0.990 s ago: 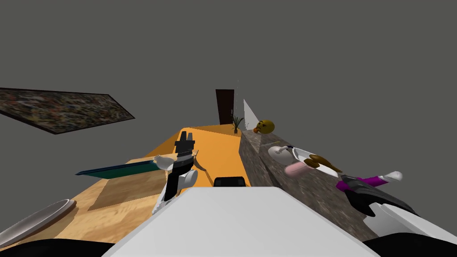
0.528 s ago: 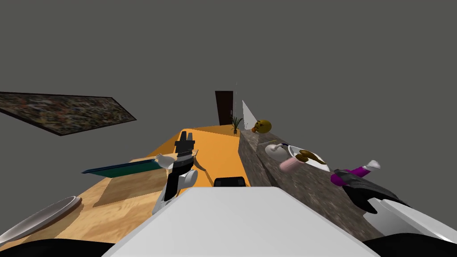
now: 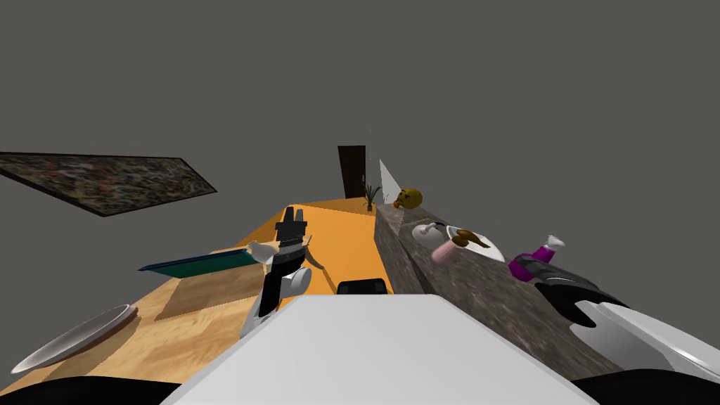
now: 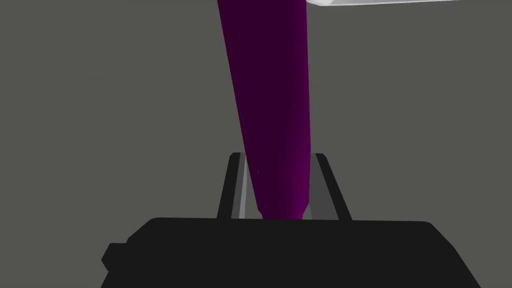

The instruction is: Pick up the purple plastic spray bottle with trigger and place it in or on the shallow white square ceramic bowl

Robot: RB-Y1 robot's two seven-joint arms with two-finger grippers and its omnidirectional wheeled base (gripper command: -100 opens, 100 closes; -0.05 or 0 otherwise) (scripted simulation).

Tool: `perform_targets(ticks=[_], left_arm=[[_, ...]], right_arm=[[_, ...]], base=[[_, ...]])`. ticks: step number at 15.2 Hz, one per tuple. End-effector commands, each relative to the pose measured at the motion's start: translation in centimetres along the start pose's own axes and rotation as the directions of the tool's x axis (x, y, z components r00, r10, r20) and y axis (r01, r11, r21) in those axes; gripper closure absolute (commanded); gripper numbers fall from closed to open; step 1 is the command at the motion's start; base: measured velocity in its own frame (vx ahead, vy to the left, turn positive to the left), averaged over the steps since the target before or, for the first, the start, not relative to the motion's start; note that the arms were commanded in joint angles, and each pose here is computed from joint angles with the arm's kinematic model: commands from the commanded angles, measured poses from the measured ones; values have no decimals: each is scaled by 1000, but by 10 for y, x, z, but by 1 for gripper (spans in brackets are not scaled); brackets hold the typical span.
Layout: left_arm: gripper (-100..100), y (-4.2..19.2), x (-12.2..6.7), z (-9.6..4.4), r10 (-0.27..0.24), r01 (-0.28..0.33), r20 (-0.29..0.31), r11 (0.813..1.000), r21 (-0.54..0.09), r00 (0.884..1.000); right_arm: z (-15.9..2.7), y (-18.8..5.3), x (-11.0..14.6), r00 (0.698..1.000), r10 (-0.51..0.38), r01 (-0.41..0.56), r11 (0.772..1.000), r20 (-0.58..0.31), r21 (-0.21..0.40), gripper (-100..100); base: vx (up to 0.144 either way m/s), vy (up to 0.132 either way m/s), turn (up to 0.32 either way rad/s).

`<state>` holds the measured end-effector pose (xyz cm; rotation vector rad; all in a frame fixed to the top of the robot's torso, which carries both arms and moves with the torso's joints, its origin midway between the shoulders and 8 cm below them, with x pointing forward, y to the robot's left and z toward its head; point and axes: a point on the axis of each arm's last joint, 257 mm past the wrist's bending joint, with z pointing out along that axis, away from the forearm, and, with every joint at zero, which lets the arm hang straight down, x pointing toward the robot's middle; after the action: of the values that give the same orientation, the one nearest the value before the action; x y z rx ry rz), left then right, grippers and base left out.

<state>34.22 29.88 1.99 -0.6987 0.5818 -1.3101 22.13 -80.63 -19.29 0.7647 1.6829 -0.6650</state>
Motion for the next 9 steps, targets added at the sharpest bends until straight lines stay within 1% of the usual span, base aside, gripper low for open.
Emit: perform_targets(ticks=[1, 2, 3, 4, 5, 6, 9], left_arm=[[0, 0, 0, 0, 0, 0, 0, 1000, 0, 1000], [0, 0, 0, 0, 0, 0, 0, 1000, 0, 1000], [0, 0, 0, 0, 0, 0, 0, 1000, 0, 1000], [0, 0, 0, 0, 0, 0, 0, 1000, 0, 1000], [0, 0, 0, 0, 0, 0, 0, 1000, 0, 1000], [0, 0, 0, 0, 0, 0, 0, 1000, 0, 1000], [0, 0, 0, 0, 0, 0, 0, 1000, 0, 1000]], right_arm=[[3, 13, -7, 1000, -10, 11, 999, 8, -42, 100], [7, 20, -13, 1000, -23, 24, 997, 16, -67, 100], [7, 22, -13, 1000, -23, 24, 997, 14, -76, 100], [10, 31, -19, 999, -35, 37, 994, 22, -104, 100], [10, 32, -19, 999, -35, 37, 993, 21, -109, 100], [12, 39, -25, 998, -48, 51, 990, 30, -134, 100], [14, 50, -31, 998, -60, 65, 983, 36, -174, 100]], base=[[-43, -48, 36], [-43, -48, 28], [-40, -41, 23], [-40, -36, 15], [-36, -35, 15], [-35, -42, 23], [-44, -39, 24]])
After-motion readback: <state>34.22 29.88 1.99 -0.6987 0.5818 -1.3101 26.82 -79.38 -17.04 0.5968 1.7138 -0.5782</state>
